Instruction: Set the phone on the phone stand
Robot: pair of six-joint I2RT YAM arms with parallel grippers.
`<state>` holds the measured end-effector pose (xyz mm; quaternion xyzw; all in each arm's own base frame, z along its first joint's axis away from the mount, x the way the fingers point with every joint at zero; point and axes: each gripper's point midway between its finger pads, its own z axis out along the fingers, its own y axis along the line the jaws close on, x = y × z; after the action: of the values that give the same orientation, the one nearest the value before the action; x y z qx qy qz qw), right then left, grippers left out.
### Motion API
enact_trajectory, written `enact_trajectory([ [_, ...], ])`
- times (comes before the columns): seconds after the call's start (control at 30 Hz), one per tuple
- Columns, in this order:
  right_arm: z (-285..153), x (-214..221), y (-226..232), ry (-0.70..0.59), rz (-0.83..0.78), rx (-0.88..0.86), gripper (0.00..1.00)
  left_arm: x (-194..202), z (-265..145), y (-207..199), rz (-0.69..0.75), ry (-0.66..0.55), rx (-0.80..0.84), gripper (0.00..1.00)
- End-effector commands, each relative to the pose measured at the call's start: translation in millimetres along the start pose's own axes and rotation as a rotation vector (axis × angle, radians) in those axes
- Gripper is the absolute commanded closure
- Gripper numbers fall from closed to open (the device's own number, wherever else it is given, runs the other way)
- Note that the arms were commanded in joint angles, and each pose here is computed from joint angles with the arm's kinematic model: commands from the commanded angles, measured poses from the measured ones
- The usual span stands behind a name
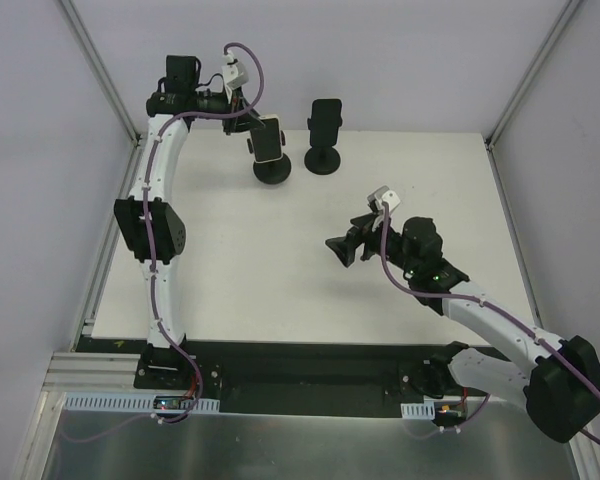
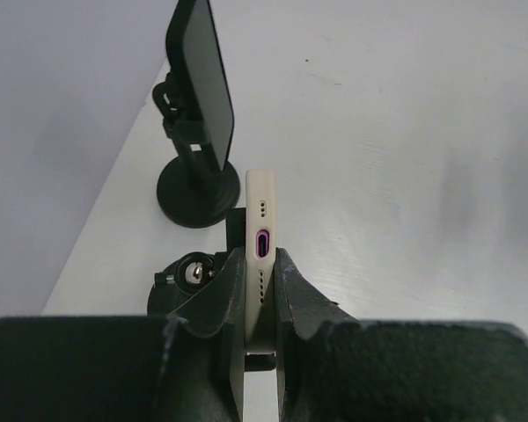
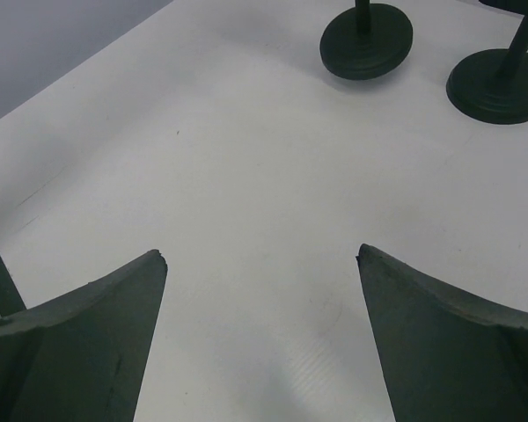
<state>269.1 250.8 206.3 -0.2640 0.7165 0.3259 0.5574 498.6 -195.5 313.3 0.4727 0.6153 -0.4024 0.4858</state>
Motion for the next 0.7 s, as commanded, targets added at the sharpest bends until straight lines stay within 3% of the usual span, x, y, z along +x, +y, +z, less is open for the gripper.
enact_trajectory([
  [0.0,8.1,-24.4,0.5,-0.074,-0.017,-0.028,0.07,-52.3,-3.8,-10.8,0.195,-0.123,0.096,1.0],
  [0.33,30.1,-13.5,1.1,-0.013,0.013,-0.066,0.08,-42.1,-11.9,9.7,0.189,-0.211,0.208,1.0],
  [0.37,30.0,-13.6,0.3,-0.013,0.013,-0.063,0.08,-62.6,-25.6,6.9,0.304,-0.215,0.253,1.0],
  [0.4,30.3,-12.3,0.4,-0.01,0.014,-0.063,0.08,-45.0,-22.4,14.9,0.258,-0.198,0.258,1.0],
  [0.67,35.4,-6.7,-0.4,0.009,0.02,-0.071,0.08,-26.0,-17.8,24.0,0.207,-0.2,0.264,1.0],
])
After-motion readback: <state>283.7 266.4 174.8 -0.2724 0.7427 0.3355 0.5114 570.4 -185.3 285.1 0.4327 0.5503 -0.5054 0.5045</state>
